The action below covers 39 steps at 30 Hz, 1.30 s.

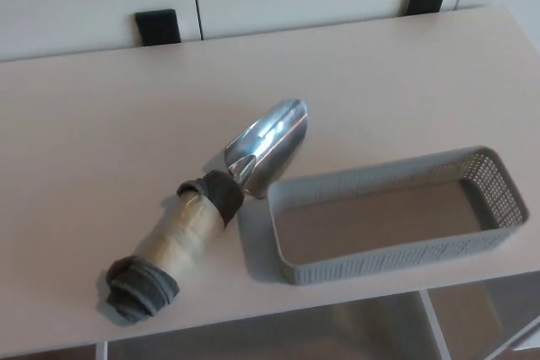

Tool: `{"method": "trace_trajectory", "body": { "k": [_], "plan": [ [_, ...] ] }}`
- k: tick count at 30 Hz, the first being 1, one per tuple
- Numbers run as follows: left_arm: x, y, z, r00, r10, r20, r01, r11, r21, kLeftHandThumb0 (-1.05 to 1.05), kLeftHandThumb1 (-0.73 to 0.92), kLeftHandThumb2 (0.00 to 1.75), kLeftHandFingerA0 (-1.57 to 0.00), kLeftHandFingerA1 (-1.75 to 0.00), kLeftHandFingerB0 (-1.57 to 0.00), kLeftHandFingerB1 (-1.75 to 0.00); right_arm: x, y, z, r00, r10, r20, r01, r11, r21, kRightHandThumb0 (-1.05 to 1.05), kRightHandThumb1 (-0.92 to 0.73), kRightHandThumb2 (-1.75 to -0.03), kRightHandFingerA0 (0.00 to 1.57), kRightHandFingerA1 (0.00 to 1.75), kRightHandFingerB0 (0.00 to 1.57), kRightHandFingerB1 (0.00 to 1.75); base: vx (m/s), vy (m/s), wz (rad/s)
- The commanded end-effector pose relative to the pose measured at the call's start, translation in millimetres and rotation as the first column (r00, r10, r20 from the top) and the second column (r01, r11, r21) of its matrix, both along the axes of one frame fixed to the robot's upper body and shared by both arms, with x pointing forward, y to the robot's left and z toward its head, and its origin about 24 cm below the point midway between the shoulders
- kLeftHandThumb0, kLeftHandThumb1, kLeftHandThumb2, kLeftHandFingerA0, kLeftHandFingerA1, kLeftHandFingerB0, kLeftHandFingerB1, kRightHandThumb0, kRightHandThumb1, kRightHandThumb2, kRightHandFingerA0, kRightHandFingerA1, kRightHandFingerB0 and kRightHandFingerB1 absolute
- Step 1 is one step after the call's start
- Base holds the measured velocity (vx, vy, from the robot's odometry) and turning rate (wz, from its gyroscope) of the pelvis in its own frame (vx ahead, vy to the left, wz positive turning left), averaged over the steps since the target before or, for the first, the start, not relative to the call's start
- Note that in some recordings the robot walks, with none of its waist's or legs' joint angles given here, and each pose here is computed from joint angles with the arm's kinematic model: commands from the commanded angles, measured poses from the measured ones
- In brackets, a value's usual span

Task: The robot walks towards a desk on which a shovel is kept on the left hand side and a container is kept on the right hand side. The robot picks up the shovel using its left hand and places it in the container.

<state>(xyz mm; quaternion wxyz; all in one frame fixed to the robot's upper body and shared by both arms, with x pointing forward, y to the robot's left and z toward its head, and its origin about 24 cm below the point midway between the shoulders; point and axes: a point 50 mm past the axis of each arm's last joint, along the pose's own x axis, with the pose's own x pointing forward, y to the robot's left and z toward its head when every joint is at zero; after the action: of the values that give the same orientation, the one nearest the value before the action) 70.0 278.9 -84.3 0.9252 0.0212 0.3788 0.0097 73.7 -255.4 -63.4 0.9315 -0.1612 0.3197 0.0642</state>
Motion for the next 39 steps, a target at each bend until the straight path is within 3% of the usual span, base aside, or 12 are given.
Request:
{"method": "trace_trajectory", "body": {
  "k": [1,9,15,18,19,21,25,27,28,29,36,39],
  "plan": [
    [-2,2,1,0.999,-0.033,-0.024,0.034,0.999,0.026,-0.32,0.63,0.59,-0.48,-0.43,-0.4,-0.34,-1,-4,0,1.0,0.007,-0.002,-0.008,1.0,-0.027,-0.29,-0.55,-0.54,0.79,0.58,0.46,0.48,0.0,0.0,0.0],
    [-4,-1,-1,0.997,-0.068,-0.045,0.069,0.997,0.034,-0.35,0.62,0.59,-0.51,-0.43,-0.41,-0.34,-3,-5,2,1.0,0.01,-0.003,-0.01,1.0,-0.028,-0.29,-0.55,-0.55,0.81,0.58,0.47,0.49,0.0,0.0,0.0],
    [-8,-35,4,0.893,-0.449,-0.021,0.449,0.893,-0.012,-0.58,0.63,0.6,-0.45,-0.38,-0.34,-0.31,-2,-5,2,1.0,0.002,0.002,-0.002,1.0,-0.023,-0.29,-0.55,-0.55,0.8,0.58,0.47,0.49,0.0,0.0,0.0],
    [-13,-64,19,0.763,-0.644,0.055,0.646,0.762,-0.035,-0.64,0.68,0.61,-0.41,-0.37,-0.28,-0.3,-1,-3,1,1.0,0.004,0.002,-0.004,1.0,-0.012,-0.3,-0.54,-0.55,0.8,0.59,0.47,0.49,0.0,0.0,0.0],
    [-13,-76,28,0.695,-0.713,0.092,0.718,0.695,-0.04,-0.72,0.58,0.88,-0.29,-0.47,-0.18,-0.41,0,-2,1,1.0,0.007,0.003,-0.007,1.0,-0.011,-0.29,-0.55,-0.55,0.79,0.58,0.47,0.49,0.0,0.0,0.0],
    [-15,-106,57,0.532,-0.823,0.2,0.846,0.526,-0.089,-0.77,0.59,0.9,-0.28,-0.47,-0.19,-0.41,1,-1,1,1.0,0.014,0.004,-0.014,1.0,-0.019,-0.29,-0.55,-0.55,0.8,0.58,0.48,0.49,0.0,0.0,0.0],
    [-15,-126,86,0.365,-0.877,0.313,0.925,0.379,-0.019,-0.8,0.62,0.93,-0.3,-0.46,-0.2,-0.41,4,-2,3,1.0,0.019,0.015,-0.019,0.999,-0.027,-0.28,-0.55,-0.54,0.8,0.58,0.48,0.49,0.0,0.0,0.0],
    [-15,-137,107,0.293,-0.873,0.39,0.95,0.311,-0.016,-0.79,0.61,0.93,-0.29,-0.45,-0.21,-0.41,5,-3,2,1.0,0.018,0.013,-0.018,1.0,-0.026,-0.28,-0.54,-0.54,0.81,0.58,0.48,0.49,0.0,0.0,0.0],
    [-15,-142,117,0.257,-0.862,0.437,0.959,0.284,-0.002,-0.78,0.76,0.64,-0.36,-0.34,-0.26,-0.29,6,-3,1,1.0,0.015,0.007,-0.015,1.0,-0.021,-0.29,-0.54,-0.54,0.81,0.58,0.48,0.49,0.0,0.0,0.0],
    [-12,-148,130,0.206,-0.831,0.517,0.968,0.249,0.014,-0.8,0.76,0.64,-0.36,-0.34,-0.26,-0.29,9,-3,2,1.0,0.015,0.015,-0.015,0.999,-0.03,-0.28,-0.54,-0.54,0.82,0.58,0.48,0.49,0.0,0.0,0.0],
    [-9,-167,204,0.018,-0.728,0.686,0.963,0.197,0.184,-0.7,0.92,0.69,-0.33,-0.36,-0.27,-0.3,10,-3,4,1.0,0.013,0.012,-0.012,0.999,-0.03,-0.22,-0.55,-0.55,0.81,0.57,0.47,0.5,0.0,0.0,0.0],
    [-5,-167,222,-0.013,-0.687,0.727,0.925,0.268,0.271,-0.67,0.89,0.67,-0.36,-0.35,-0.3,-0.32,11,-3,3,1.0,0.016,0.008,-0.016,0.999,-0.041,-0.22,-0.55,-0.55,0.81,0.58,0.47,0.5,0.0,0.0,0.0]
  ]
}}
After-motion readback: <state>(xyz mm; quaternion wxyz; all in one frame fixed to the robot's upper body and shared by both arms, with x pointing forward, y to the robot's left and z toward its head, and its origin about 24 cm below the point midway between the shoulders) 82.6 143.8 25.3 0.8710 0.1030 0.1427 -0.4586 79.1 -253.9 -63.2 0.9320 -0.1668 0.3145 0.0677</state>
